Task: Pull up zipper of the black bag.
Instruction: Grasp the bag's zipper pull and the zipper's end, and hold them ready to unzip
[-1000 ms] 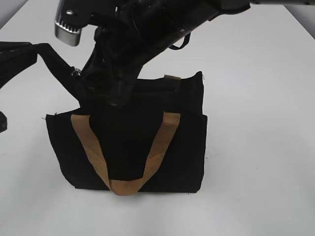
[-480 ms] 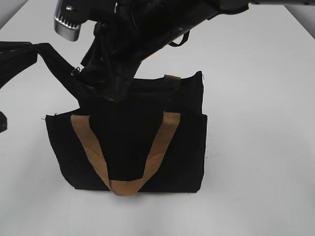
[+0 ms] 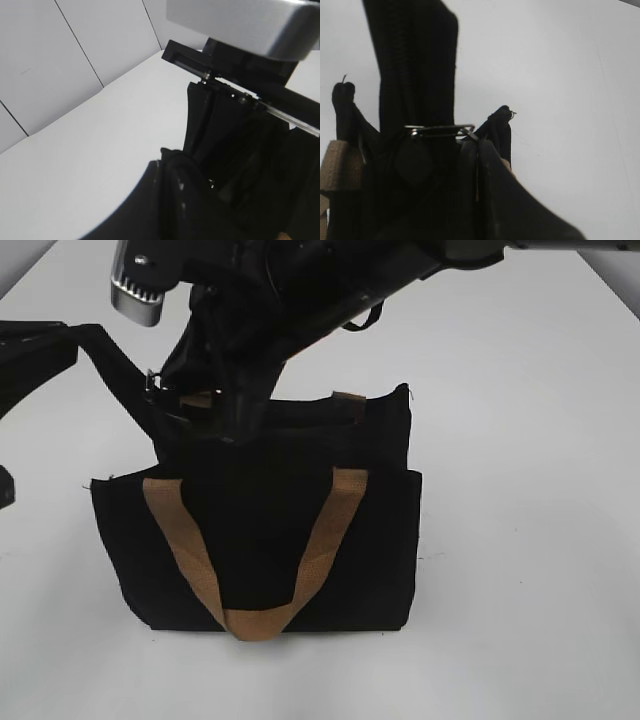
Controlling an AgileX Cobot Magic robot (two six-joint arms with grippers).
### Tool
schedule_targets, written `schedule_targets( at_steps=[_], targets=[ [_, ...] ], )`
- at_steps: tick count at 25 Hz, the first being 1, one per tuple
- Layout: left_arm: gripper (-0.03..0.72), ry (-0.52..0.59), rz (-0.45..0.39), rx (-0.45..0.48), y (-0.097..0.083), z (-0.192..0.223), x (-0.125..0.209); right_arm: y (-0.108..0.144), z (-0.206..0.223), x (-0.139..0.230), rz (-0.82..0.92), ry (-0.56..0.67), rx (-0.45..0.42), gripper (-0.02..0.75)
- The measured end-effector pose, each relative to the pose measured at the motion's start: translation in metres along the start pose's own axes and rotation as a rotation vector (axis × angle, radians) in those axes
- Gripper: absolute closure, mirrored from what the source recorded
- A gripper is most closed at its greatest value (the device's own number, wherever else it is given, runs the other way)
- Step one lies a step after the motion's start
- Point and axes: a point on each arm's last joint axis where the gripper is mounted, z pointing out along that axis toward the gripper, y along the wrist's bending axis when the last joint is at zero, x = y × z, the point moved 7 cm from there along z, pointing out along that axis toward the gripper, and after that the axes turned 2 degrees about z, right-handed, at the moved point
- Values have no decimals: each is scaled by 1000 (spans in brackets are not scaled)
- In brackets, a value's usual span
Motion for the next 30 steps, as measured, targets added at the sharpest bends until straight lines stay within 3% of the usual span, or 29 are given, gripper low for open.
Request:
schedule_targets(
  at_steps=[20,22,27,30],
  targets=[
    [685,77,-27,-17,3,-1,12,-10,-25,12,26,52,-5,739],
    [685,77,-27,-17,3,-1,12,-4,-22,7,11,38,-23,706],
    [685,77,-27,-17,3,-1,12,4,-11,1,10,5,-51,501],
    [685,75,-27,-17,3,-1,12,3,-4,5,13,10,-43,482]
  ],
)
